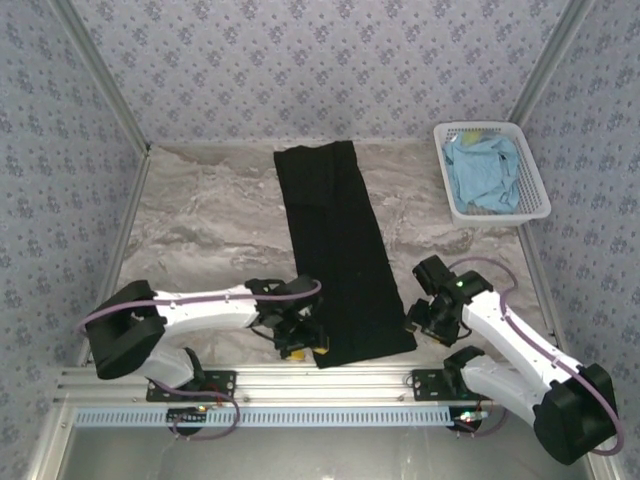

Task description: Fold and stack the t-shirts

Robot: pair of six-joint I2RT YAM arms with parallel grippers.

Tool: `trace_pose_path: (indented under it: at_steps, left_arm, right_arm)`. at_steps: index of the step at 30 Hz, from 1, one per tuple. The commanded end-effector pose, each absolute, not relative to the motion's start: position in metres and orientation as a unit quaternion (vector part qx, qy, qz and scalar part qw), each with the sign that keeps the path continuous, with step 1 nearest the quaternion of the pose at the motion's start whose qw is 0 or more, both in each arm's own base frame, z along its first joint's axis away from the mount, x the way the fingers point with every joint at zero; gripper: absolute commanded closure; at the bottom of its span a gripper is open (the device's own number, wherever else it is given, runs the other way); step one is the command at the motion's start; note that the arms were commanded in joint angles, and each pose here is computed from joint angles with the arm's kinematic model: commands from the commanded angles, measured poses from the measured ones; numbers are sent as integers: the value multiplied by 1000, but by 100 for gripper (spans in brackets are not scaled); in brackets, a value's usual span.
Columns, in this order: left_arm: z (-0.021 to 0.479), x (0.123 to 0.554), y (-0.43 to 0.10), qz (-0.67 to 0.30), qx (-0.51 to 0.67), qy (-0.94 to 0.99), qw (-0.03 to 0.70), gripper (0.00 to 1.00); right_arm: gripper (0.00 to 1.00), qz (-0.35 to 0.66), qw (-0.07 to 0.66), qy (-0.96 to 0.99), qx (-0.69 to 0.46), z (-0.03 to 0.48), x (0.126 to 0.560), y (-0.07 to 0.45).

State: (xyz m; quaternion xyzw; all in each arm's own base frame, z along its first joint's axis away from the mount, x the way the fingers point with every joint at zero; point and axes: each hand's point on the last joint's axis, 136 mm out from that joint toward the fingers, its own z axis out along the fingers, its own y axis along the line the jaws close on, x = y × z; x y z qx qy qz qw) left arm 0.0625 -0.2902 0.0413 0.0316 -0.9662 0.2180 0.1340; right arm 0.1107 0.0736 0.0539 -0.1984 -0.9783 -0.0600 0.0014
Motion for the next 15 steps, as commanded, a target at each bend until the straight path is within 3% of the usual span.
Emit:
trace_pose_path:
  at_steps: [1, 7, 12, 15]
  left_arm:
    - [35, 70, -311, 203, 88, -969, 112, 46]
    - [10, 67, -314, 159, 81, -978, 110, 56]
    - [1, 71, -301, 98, 70, -989, 87, 97]
    - [8, 79, -275, 71, 87, -992, 54, 100]
  right_arm:
    - [39, -68, 9, -980, -189, 51, 100, 72]
    - [39, -71, -4, -977, -200, 53, 94, 66]
    - [40, -61, -17, -974, -216, 53, 99, 62]
    - [43, -70, -17, -976, -205, 44, 105, 69]
